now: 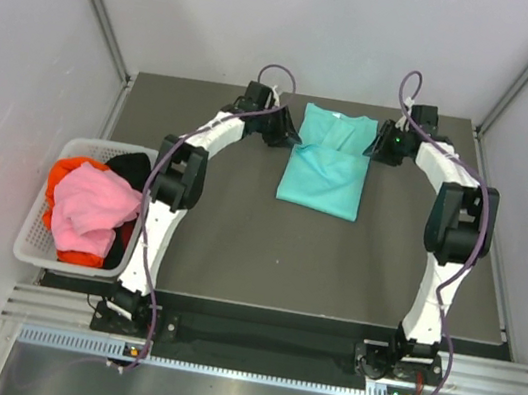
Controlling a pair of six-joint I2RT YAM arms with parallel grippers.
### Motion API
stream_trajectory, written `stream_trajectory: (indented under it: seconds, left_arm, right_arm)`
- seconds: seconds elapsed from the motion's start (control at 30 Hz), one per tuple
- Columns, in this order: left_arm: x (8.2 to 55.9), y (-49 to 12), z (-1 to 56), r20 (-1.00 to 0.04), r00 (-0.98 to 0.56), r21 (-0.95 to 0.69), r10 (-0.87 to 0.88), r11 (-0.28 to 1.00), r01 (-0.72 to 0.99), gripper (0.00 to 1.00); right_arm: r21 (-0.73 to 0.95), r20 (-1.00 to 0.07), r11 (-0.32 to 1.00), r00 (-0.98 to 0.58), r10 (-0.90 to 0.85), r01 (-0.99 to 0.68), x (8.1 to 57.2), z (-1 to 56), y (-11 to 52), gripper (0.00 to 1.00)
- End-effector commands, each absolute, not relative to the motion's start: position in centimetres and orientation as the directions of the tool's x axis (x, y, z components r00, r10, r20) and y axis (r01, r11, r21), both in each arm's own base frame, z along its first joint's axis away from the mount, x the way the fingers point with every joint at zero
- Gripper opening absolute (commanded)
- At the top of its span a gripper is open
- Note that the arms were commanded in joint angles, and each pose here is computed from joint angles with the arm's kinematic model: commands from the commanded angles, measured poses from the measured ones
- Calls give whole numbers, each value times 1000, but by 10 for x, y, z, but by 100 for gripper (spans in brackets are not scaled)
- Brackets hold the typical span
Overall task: Fold and stack the t-shirts
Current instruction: Fold the tshirt
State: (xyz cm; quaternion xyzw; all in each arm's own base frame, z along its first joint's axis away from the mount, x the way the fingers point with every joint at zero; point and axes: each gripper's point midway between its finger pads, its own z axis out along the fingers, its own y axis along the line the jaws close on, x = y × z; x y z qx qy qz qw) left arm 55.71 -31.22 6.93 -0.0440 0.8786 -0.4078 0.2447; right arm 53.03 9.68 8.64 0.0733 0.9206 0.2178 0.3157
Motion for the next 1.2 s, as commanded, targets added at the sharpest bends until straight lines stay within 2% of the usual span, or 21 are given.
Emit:
stream_trajectory:
  seconds: [0.0, 0.03, 0.13, 0.27, 0.47, 0.77, 0.93, 1.03, 1.17]
  left_arm:
    - [559, -294, 138, -544, -804, -656, -238, 719, 231, 45]
    - [559, -285, 156, -581, -774, -628, -252, 744, 229, 46]
    - [535, -268, 142, -569, -787, -585, -238, 790, 184, 48]
    - [499, -275, 128, -524, -829, -596, -196, 779, 193, 48]
    - [452, -286, 92, -479, -869, -575, -123, 792, 205, 48]
    - [429, -295, 62, -430, -898, -580, -90, 790, 199, 48]
    - [424, -292, 49, -415, -907, -555, -71, 810, 190, 46]
    - [420, -290, 42, -404, -913, -550, -63, 814, 187, 44]
    - [416, -293, 37, -384, -921, -569, -62, 802, 183, 31]
  right_arm:
    - [458, -629, 888, -720, 292, -40, 528, 152, 91, 39]
    - [456, -616, 889, -730, 295, -25, 520, 152, 90, 44]
    - [448, -578, 893, -753, 314, 28, 492, 151, 85, 48]
    - [439, -501, 894, -804, 321, 83, 446, 123, 86, 48]
    - [454, -451, 885, -830, 329, 104, 400, 103, 89, 48]
    - [494, -438, 869, -854, 281, 33, 375, 74, 112, 49]
    - [498, -396, 867, -882, 256, 28, 364, 50, 120, 49]
    - [491, -393, 871, -887, 244, 23, 362, 42, 120, 49]
    - [466, -410, 885, -885, 222, 6, 364, 36, 117, 46]
